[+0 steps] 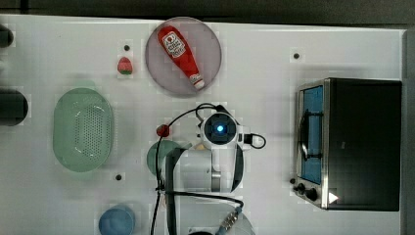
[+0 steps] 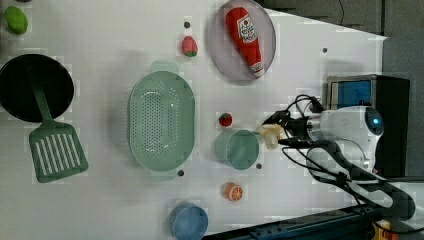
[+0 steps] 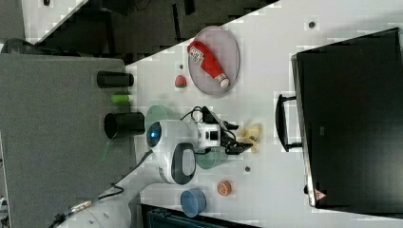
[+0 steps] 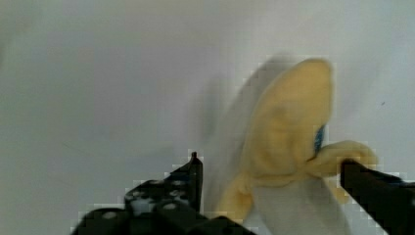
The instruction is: Pick banana from table and place on oven.
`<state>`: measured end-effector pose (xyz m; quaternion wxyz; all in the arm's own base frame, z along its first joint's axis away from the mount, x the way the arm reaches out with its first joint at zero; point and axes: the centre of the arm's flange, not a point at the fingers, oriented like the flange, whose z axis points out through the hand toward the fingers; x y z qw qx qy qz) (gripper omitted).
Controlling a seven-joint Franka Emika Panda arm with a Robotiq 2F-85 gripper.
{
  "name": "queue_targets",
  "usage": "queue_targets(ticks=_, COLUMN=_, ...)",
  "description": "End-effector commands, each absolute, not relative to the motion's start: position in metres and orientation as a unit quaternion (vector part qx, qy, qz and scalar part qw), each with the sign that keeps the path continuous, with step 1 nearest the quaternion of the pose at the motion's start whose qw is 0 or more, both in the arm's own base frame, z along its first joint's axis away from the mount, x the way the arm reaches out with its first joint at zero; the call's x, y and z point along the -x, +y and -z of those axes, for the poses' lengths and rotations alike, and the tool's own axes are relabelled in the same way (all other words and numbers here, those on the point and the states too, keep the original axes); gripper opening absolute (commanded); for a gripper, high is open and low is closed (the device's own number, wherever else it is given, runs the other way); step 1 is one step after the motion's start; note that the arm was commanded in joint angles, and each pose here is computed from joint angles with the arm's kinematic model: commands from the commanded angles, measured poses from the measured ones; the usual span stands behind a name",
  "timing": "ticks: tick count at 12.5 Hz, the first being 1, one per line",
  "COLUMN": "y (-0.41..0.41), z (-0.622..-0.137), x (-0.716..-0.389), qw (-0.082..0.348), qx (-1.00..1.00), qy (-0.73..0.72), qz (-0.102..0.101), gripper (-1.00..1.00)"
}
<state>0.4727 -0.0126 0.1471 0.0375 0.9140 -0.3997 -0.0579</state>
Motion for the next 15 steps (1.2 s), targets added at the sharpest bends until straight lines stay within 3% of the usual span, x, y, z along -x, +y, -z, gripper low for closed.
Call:
queue_targets(ticks=1, y=-0.019, z=-0.155, x=-0.477, qw=0.027, qx=-0.906, qy=-0.420, qz=0.039, gripper=0.43)
queue_targets(ticks=5, y=-0.017, z=-0.158, x=-0.478, qw=0.025, qx=-0.907, qy=-0.419, qz=0.036, gripper=-0.48)
queue_targets(ticks=7, y=-0.017, z=-0.169, x=-0.482, qw=0.021, qx=-0.908, qy=-0.419, qz=0.026, gripper=-0.50)
queue_targets(ticks=11, y=-0.016, z=-0.261, x=-0.503, qw=-0.010, qx=-0.907, qy=-0.419, qz=-0.045, gripper=-0.50)
queue_targets(ticks=12, y=-0.016, z=-0.291, x=-0.507, qw=-0.013, qx=-0.907, qy=-0.419, qz=-0.052, gripper=-0.50)
queue_targets(ticks=15, y=-0.016, z=-0.377, x=-0.507, qw=-0.001, qx=-0.907, qy=-0.420, qz=-0.027, gripper=-0.50)
